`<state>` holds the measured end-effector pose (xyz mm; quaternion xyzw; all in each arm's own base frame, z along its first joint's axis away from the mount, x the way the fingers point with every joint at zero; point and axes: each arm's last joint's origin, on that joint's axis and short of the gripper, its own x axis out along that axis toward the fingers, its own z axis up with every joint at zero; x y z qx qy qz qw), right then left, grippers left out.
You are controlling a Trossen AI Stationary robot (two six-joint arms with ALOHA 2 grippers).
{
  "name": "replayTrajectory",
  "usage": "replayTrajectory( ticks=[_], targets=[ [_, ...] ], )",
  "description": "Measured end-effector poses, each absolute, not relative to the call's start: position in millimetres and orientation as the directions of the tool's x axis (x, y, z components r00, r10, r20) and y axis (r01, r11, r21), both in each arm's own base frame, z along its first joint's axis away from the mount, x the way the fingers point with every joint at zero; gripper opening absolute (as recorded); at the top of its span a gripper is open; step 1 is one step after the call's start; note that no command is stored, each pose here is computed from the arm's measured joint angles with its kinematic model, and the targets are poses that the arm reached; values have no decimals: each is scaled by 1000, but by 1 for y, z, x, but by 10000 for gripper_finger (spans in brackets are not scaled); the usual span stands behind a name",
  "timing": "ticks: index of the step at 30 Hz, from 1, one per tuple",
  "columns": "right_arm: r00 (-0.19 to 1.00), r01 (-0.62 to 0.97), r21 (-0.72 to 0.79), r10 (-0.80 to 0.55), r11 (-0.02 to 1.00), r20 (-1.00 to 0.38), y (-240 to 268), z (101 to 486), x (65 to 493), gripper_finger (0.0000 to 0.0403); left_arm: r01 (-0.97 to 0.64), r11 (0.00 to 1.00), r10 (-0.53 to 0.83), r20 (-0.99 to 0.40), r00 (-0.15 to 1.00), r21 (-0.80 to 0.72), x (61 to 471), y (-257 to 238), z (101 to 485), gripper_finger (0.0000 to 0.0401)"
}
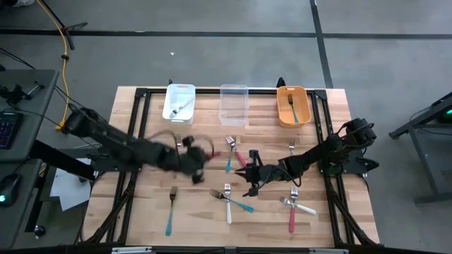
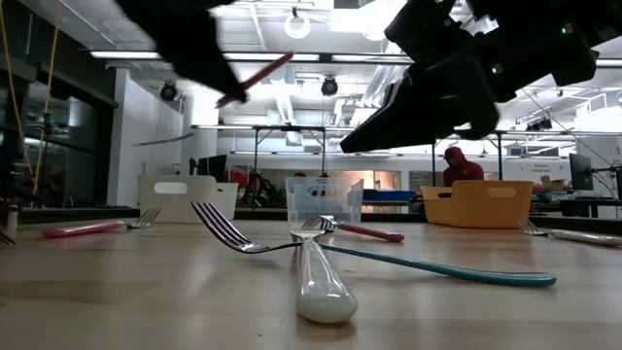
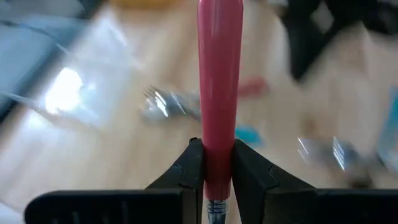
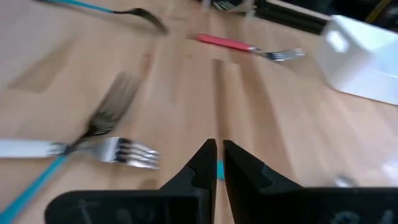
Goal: Sort silverware by color (type)
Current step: Put the bottom left pink fork into the transparent bin
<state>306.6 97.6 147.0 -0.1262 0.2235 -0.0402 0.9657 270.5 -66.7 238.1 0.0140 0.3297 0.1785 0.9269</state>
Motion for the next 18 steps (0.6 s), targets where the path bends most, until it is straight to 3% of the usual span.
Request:
replayTrajectory(
  ticks=[4,9,18],
  targets=[
    [893,64,-280,-180,958,-413,96,147,306,21,-429,898,411,-528,743,96,289,-2,273,45],
    [879,70,-265,-185,962,-439,96,144,305,21,-480,875,390,-506,769,-54,304,82,310,45],
    [820,151,-230,-252,961,-513,90,148,294,21,-577,810,404,-617,676,-102,348,178,304,45]
  ],
)
